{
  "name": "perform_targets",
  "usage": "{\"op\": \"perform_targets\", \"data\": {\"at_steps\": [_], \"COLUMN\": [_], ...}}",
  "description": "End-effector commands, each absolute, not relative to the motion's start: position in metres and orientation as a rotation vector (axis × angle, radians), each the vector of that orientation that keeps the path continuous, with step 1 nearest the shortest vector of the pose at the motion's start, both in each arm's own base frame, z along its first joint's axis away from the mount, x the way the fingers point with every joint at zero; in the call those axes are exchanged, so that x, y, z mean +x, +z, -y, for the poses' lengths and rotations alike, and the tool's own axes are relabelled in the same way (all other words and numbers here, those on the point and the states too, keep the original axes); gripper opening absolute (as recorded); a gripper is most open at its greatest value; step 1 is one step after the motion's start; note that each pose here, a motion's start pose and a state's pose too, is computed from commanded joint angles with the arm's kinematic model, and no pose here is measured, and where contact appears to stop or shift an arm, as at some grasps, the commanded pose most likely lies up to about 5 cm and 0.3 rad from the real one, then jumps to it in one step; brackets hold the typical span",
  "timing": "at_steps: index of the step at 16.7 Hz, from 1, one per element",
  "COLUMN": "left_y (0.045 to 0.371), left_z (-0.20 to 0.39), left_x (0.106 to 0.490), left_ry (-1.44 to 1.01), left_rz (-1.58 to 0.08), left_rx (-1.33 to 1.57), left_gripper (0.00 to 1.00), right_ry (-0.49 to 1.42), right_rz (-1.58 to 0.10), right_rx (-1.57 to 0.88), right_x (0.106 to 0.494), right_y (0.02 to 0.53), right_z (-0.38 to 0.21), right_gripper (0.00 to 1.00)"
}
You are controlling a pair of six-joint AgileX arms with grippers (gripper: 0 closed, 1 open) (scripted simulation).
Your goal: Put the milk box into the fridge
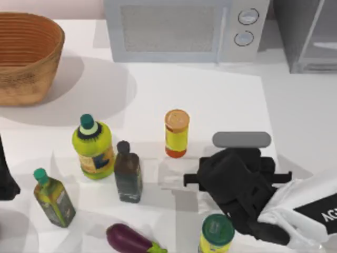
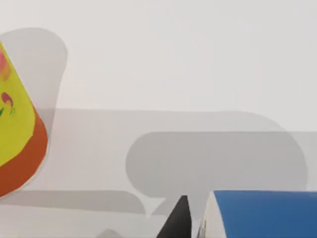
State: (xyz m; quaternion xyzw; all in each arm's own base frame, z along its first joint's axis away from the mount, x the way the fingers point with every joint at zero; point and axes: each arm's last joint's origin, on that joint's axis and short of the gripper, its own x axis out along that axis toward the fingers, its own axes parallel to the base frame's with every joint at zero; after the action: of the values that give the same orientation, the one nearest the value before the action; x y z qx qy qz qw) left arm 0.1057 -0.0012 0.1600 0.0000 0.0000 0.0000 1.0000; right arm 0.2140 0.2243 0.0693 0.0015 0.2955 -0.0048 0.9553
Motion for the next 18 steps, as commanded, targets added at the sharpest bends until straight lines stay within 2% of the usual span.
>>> {"op": "perform_targets", "data": {"at_steps": [9, 18], "left_y": [0.16, 0.16], "left_z": [0.001, 0.001], "left_x": [0.106, 0.106], "left_ry": [0.0, 0.0], "left_rz": [0.0, 0.0], "left_rx": [0.0, 0.0], "left_gripper": [1.0, 1.0], "right_ry": [-0.033, -0.053], "right_rz": [-0.62, -0.624], "right_rx": [-0.007, -0.006], "right_x": [0.218, 0.224], "right_y": [0.083, 0.175], "right_z": [-0.22, -0.219], "right_gripper": [0.0, 0.0]}}
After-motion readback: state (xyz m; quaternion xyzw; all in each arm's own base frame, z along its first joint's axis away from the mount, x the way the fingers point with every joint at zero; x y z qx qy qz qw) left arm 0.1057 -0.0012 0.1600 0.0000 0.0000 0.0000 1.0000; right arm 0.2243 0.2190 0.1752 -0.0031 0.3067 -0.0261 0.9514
